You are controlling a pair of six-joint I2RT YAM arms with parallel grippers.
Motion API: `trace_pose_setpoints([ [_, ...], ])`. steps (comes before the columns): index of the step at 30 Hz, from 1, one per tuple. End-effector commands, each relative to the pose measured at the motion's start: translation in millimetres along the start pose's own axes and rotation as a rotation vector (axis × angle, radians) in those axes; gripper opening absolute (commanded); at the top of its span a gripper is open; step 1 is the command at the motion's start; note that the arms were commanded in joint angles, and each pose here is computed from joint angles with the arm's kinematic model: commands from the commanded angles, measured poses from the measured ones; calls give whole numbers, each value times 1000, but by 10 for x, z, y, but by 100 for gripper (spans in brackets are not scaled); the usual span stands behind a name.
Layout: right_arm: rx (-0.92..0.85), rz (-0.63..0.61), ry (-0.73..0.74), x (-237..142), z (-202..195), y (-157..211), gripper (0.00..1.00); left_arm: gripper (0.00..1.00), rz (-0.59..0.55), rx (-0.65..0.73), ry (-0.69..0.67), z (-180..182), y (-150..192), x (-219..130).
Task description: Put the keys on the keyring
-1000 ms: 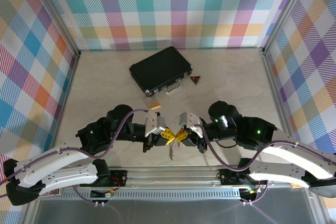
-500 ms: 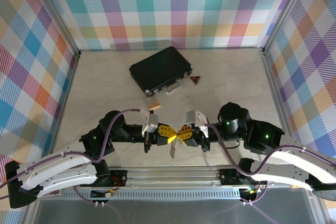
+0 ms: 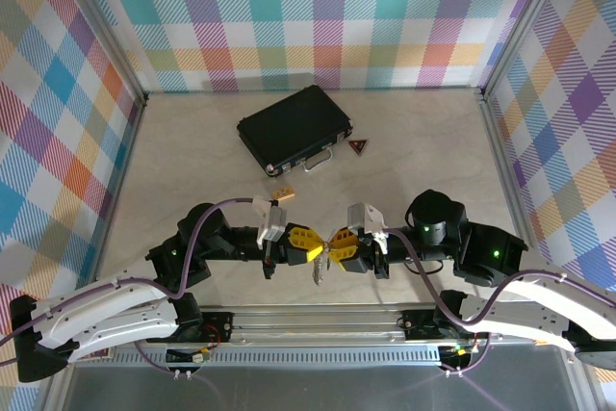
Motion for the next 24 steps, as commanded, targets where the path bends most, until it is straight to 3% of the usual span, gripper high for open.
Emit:
trace_pose_setpoints([
  [1, -3, -7, -24, -23, 55, 3, 14, 0, -73, 28, 3, -20, -231, -18],
  [24, 3, -15, 12, 21, -20, 49, 7, 0, -96, 22, 48, -96, -304, -36],
])
Point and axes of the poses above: each hand's point on the last joint's axis, 136 mm out from that joint toward the fingers, its own x axis out along the fingers, its own z axis along the line the jaws close on, y = z × x, the point moved 2 cm from there along -x, back along the fingers, and after that the axes turned 7 degrees about x, right-handed, at the moved point
